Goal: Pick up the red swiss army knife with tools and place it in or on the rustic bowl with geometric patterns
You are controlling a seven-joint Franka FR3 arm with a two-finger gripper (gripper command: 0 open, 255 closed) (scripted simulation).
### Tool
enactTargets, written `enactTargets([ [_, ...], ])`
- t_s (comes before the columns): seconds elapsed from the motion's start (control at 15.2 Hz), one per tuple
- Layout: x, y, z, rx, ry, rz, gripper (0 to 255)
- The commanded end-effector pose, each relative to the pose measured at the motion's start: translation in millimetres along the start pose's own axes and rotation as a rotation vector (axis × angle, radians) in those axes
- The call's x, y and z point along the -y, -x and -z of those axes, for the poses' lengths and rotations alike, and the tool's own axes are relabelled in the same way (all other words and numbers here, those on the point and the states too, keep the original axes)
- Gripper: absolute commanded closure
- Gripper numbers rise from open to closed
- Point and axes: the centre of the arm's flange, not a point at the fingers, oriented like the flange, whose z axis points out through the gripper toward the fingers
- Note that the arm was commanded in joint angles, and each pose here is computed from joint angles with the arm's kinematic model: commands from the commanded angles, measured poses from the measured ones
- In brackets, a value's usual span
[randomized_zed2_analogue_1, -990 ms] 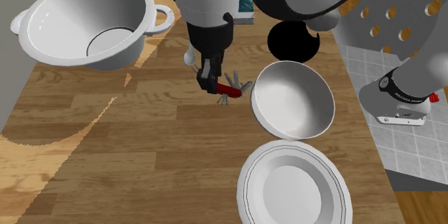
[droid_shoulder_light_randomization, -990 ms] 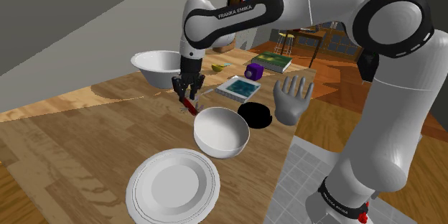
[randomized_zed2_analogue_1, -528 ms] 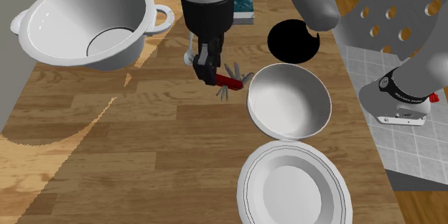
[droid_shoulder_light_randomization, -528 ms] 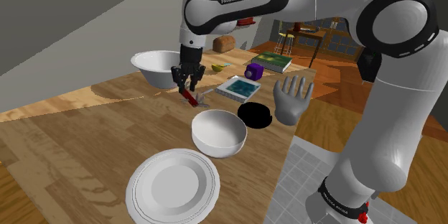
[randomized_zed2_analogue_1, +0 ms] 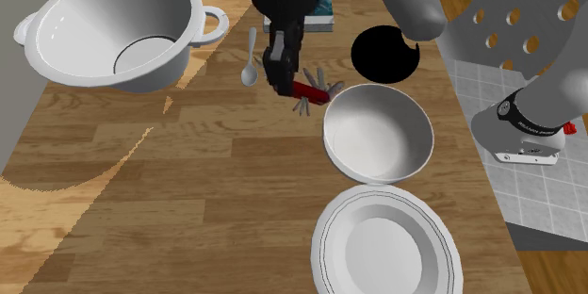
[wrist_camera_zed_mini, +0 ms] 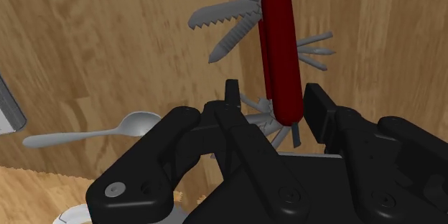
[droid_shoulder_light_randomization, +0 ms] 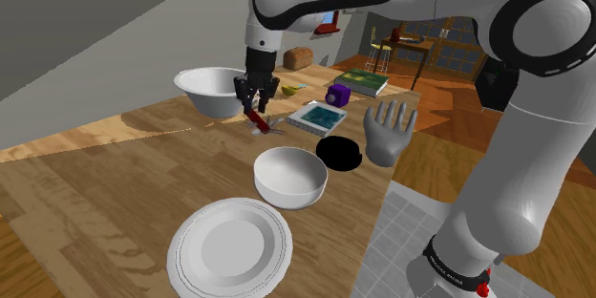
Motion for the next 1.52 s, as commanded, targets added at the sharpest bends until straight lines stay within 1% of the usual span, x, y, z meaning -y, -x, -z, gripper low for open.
enactTargets([
  [0.0, -18.5, 14.6, 5.6, 0.0, 0.0, 0.0, 255],
  [1.12, -180.9, 171.3, 33.0, 0.0, 0.0, 0.0, 255],
  [1.45, -184.3, 170.7, 6.9, 0.0, 0.0, 0.0, 255],
])
